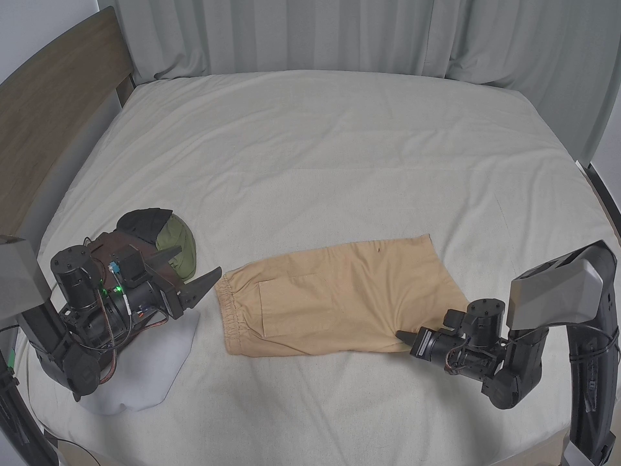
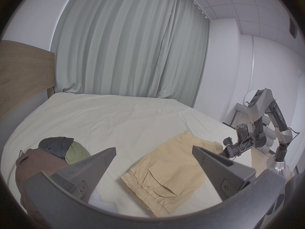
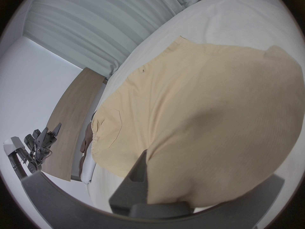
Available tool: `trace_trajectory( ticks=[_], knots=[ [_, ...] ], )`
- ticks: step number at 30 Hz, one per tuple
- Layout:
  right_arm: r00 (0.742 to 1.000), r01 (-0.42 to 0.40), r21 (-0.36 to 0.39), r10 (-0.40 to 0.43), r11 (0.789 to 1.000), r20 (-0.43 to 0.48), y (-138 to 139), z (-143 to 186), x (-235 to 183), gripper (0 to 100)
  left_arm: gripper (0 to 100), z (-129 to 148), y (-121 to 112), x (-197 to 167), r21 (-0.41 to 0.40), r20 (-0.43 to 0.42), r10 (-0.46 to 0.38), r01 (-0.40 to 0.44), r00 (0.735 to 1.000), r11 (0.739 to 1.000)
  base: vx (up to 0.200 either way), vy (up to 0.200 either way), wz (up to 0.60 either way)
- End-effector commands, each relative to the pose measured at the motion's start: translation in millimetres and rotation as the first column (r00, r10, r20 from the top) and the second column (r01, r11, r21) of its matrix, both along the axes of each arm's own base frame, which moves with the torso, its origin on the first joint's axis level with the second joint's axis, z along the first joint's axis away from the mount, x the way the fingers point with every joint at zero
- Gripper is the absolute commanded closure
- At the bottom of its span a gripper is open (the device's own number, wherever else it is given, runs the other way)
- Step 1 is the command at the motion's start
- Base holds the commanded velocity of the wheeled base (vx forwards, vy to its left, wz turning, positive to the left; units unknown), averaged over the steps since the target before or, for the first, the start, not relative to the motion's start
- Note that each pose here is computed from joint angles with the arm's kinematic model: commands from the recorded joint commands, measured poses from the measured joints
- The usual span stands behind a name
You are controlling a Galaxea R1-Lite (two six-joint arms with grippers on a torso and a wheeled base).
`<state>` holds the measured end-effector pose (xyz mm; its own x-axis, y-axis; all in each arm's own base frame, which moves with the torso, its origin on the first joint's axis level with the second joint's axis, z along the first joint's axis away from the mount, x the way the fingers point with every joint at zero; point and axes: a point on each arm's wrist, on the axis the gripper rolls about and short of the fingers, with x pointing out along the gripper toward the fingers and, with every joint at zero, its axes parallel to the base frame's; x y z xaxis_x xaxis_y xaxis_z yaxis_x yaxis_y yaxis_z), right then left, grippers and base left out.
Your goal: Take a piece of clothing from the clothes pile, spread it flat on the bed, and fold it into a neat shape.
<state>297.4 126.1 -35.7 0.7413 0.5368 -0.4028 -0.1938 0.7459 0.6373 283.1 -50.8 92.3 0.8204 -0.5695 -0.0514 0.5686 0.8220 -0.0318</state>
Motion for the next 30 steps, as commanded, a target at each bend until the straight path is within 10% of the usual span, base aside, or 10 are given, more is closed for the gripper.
trace_trajectory(
  ticks=[1, 24, 25, 30],
  knots=[
    [1.000, -0.005, -0.012, 0.005, 1.000, -0.027, -6, 11, -20, 100, 0, 0, 0, 0, 0.000, 0.001, 0.000, 0.000, 1.000, 1.000, 0.000, 0.000, 0.00],
    [0.982, -0.018, -0.073, 0.004, 0.997, -0.188, -20, 0, -60, 100, 0, -1, 0, 1, -0.001, -0.003, 0.000, 0.000, 1.000, 1.000, 0.000, 0.000, 0.00],
    [0.982, -0.018, -0.073, 0.004, 0.997, -0.188, -20, 0, -60, 0, 0, -1, 0, 1, 0.001, -0.004, 0.002, -0.002, 1.000, 1.000, 0.000, 0.000, 0.00],
    [0.981, -0.026, -0.078, 0.010, 0.997, -0.194, -19, 0, -63, 0, 0, -1, 0, 1, -0.001, -0.003, 0.000, 0.000, 1.000, 1.000, 0.000, 0.000, 0.00]
  ],
)
